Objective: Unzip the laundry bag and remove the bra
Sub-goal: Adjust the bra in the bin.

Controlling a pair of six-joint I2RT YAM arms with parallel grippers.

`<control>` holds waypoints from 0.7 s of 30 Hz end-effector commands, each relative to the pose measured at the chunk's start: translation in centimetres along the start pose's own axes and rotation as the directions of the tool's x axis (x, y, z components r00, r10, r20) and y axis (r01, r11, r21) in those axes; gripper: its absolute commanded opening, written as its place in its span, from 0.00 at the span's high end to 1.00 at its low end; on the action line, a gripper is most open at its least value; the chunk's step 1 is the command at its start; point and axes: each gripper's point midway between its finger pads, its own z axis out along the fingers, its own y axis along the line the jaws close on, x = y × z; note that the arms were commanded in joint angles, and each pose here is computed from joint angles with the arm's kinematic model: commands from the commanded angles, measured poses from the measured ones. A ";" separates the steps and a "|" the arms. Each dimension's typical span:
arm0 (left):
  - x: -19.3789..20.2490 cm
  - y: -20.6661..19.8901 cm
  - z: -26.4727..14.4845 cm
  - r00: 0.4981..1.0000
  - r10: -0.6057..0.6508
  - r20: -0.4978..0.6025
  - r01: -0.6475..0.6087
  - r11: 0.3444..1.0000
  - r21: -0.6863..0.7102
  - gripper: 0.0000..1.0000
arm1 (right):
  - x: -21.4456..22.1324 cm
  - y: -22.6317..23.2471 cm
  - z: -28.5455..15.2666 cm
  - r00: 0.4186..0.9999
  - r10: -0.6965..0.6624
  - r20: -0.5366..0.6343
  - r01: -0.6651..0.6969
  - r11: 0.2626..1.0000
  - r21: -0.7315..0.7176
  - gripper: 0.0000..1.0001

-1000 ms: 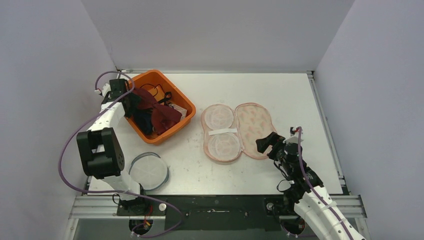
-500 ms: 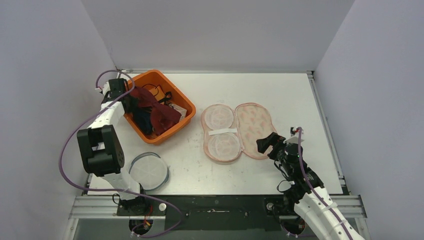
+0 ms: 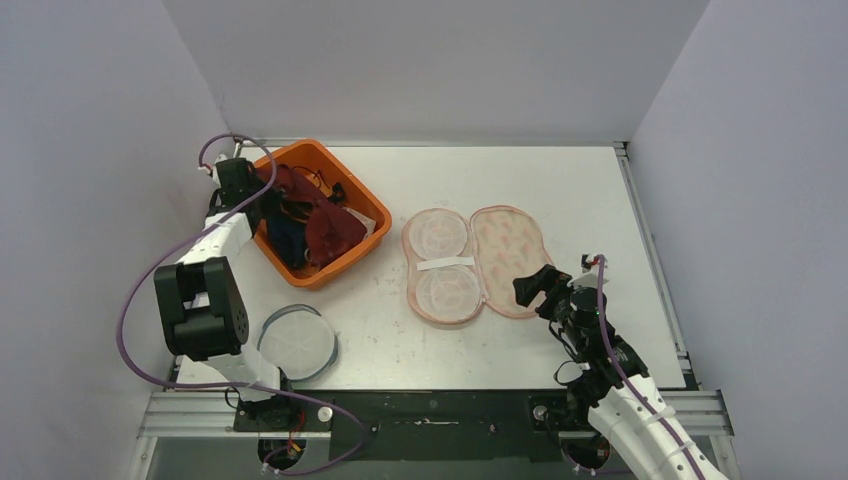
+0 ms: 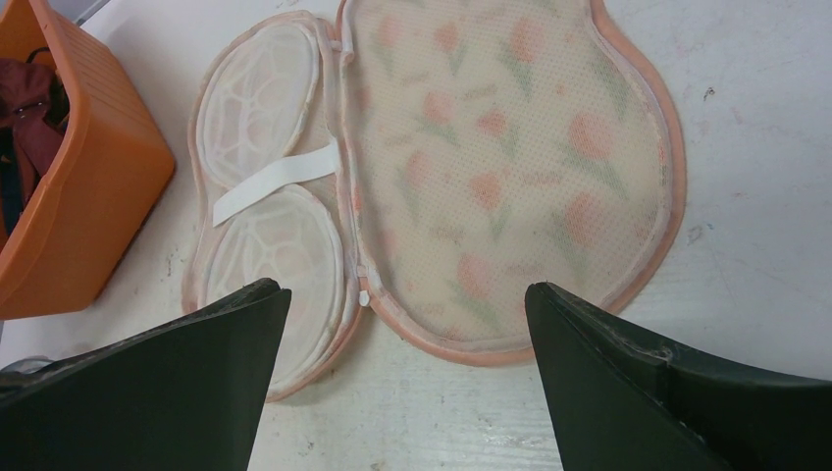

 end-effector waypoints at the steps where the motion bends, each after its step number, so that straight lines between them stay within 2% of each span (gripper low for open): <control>1: -1.9 -5.1 -1.2 0.996 0.045 0.072 -0.060 0.970 0.236 1.00 | -0.8 0.5 0.0 0.999 -0.015 0.037 0.015 1.000 -0.019 0.05; 5: -0.9 -3.5 0.1 0.999 0.038 0.010 -0.039 0.987 0.156 1.00 | -0.8 0.5 0.0 0.999 -0.013 0.037 0.014 1.000 -0.024 0.05; 6: -0.4 -2.6 0.4 0.999 0.032 -0.016 -0.030 0.993 0.112 0.96 | -0.8 0.5 0.0 0.999 -0.014 0.034 0.015 1.000 -0.023 0.05; 10: -0.3 -0.9 0.1 1.000 0.005 -0.024 -0.005 1.000 0.023 0.57 | -0.7 0.6 0.1 0.999 -0.015 0.030 0.016 1.000 -0.022 0.05; 14: -2.3 -2.0 -2.7 0.999 0.008 0.049 -0.009 1.000 0.017 0.36 | -0.9 0.7 0.0 0.999 -0.015 0.032 0.016 1.000 -0.027 0.05; 18: -4.6 -4.2 -7.4 0.992 0.025 0.127 -0.030 0.999 0.036 0.30 | -1.0 0.8 -0.2 0.999 -0.015 0.035 0.016 1.000 -0.027 0.05; 21: -3.6 -6.7 -10.8 0.990 0.032 0.136 -0.048 0.992 0.113 0.30 | -1.0 0.8 -0.1 0.999 -0.014 0.032 0.015 0.999 -0.029 0.05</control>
